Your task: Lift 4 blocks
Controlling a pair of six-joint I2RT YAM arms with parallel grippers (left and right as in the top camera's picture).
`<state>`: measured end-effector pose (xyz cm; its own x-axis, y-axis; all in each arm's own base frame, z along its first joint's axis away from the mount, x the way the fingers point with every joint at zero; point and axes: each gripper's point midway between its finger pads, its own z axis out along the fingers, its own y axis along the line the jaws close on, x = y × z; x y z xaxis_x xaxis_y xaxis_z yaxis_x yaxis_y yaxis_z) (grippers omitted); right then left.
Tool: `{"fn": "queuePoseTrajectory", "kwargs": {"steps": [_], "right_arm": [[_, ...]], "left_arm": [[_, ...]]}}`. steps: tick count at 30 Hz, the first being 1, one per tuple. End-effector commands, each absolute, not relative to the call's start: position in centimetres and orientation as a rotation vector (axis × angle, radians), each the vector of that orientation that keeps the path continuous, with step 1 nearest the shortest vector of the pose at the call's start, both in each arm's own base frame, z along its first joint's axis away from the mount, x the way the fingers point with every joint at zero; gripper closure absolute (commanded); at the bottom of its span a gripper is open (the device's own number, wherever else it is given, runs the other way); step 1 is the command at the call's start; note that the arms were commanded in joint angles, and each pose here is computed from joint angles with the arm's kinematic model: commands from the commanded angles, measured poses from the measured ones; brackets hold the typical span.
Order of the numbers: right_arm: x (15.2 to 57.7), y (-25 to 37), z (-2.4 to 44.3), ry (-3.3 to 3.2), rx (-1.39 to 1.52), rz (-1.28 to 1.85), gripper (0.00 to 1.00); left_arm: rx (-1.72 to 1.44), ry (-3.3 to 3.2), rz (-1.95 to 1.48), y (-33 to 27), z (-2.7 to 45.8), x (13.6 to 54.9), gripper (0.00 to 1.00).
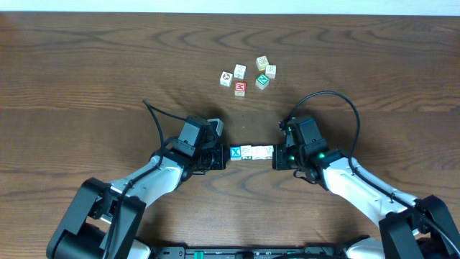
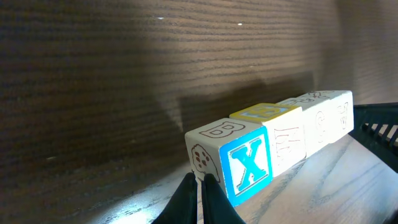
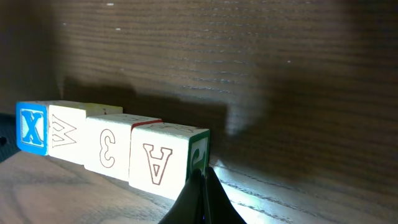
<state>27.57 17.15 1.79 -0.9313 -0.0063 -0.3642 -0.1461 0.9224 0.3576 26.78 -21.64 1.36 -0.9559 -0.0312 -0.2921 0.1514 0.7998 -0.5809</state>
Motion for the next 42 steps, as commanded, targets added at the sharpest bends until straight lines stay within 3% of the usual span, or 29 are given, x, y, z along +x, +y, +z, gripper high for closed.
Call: {"fn": "queuePoseTrajectory", "kwargs": {"steps": [1,25,35,42], "right_arm": [[25.0,23.0,4.4,2.665,-0.346,0.887,0.99],[25.5,23.5,5.3,2.642,-0.366,0.904,0.99],[26.0,20.0,3.1,2.723,-0.282,0.608,0.98],[26.2,19.7,3.0,2.721,-0.273,0.58,0.99]], "left_arm": [[0.285,2.598,-1.18,-25.9,5.5,26.0,0.93],[0.289,2.572,-1.208,-26.4,6.6,26.6,0.93],[0.289,2.572,-1.206,-26.4,6.6,26.6,0.93],[0.286,2.572,-1.197,-26.4,6.5,26.7,0.93]]}}
